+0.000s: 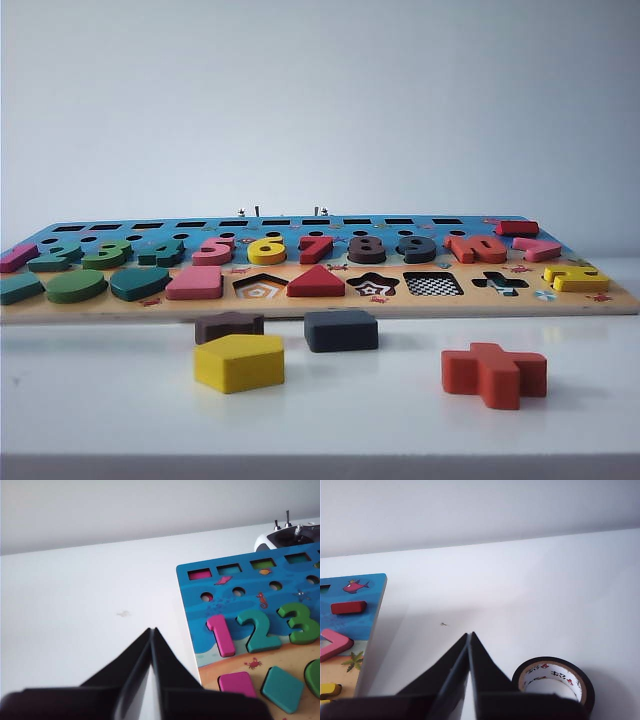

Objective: Insert the cube into the slot.

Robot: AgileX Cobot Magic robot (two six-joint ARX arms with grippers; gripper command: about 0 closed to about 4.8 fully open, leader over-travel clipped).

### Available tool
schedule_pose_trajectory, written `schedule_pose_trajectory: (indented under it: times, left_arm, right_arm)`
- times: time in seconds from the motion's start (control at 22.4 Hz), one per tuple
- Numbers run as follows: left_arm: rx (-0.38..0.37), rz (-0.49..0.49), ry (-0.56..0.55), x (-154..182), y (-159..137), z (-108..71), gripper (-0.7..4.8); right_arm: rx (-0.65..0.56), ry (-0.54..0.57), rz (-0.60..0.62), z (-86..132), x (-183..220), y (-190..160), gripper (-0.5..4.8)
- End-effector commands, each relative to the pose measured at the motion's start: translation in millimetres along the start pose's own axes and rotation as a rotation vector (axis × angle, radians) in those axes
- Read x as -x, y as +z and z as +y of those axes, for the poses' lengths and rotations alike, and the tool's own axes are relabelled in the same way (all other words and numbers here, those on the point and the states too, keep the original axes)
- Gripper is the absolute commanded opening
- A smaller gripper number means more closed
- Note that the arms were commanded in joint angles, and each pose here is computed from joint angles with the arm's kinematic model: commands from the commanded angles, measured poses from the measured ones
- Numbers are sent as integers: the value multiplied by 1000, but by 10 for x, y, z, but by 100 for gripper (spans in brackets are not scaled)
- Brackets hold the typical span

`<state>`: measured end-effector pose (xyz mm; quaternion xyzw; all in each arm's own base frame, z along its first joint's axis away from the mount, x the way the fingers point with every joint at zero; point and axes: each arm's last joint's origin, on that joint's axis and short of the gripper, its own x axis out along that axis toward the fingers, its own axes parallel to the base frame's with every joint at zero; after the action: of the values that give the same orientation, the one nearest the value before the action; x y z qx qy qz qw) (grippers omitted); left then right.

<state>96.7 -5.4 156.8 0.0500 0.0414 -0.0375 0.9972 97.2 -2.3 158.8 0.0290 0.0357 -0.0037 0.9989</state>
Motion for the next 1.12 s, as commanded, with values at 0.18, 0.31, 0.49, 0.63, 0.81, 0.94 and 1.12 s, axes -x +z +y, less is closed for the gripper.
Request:
schedule_pose_trajectory:
  times: [0.18, 0.31, 0.49, 0.63, 0.81, 0.94, 1.12]
  left_arm:
    - [12, 5, -8, 4, 212, 19, 17]
    - [16, 51, -43, -2, 358, 24, 17]
    - [18, 92, -67, -10, 480, 26, 17]
    - [21, 146, -86, -21, 576, 31, 17]
    - [25, 210, -146, -36, 667, 14, 17]
    - [28, 250, -208, -41, 740, -15, 17]
    - [25, 282, -317, -59, 883, -80, 17]
  right_arm:
    - [-4, 2, -16, 2, 1, 14, -4]
    - [-4, 2, -16, 2, 1, 14, -4]
    - [-6, 2, -15, 2, 1, 13, -4]
    - [-7, 2, -15, 2, 1, 13, -4]
    - [-16, 4, -15, 2, 1, 13, -4]
    - [-48, 4, -15, 2, 1, 13, -4]
    - [-56, 6, -14, 3, 1, 13, -4]
